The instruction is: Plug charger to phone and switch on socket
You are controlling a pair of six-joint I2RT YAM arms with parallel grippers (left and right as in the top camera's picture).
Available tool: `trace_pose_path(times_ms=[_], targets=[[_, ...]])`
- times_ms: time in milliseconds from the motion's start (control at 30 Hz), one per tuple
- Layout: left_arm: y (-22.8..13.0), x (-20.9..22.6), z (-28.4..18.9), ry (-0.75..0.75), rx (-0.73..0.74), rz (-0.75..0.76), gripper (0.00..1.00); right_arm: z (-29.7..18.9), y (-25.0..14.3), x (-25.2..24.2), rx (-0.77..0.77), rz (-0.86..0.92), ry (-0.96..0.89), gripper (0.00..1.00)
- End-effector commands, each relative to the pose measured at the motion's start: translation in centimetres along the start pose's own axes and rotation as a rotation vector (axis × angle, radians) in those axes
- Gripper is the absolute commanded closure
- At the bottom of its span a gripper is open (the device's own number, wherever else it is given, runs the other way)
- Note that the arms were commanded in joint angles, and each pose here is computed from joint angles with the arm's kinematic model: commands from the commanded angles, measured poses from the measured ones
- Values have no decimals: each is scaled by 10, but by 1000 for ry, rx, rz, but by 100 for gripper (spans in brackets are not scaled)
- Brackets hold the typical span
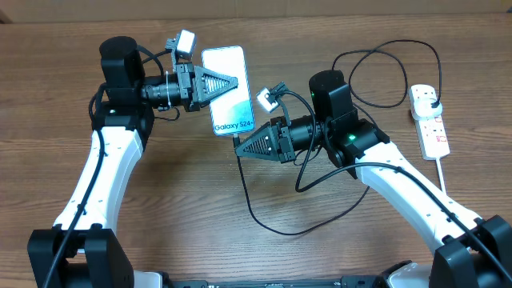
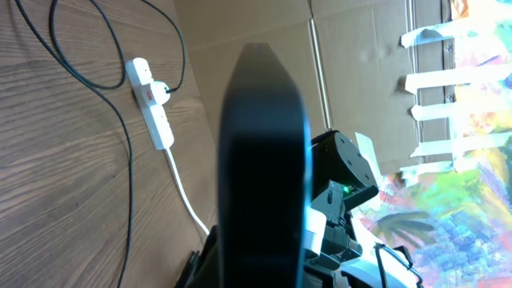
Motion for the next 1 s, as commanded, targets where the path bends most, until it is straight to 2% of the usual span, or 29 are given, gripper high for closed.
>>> trace_pose_path(times_ms=[0,667,967], targets=[[-3,-8,0,-42,35,33,96,-2,1,1,-15,14,-13,96],[0,-6,0,-23,19,-43,96,-2,2,-1,-23,38,-26,96],[0,-5,0,-21,17,-15,96,-2,2,-1,-22,39,-26,96]])
Point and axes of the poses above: each gripper's point midway between its finger pads, its own z axis out along the fingers, its own x axis along the line the jaws close on, y = z × x, the point moved 2 cm from there along -z, back along the fingers, and after that the axes turned 12 degrees about z, right-handed, at the moved point
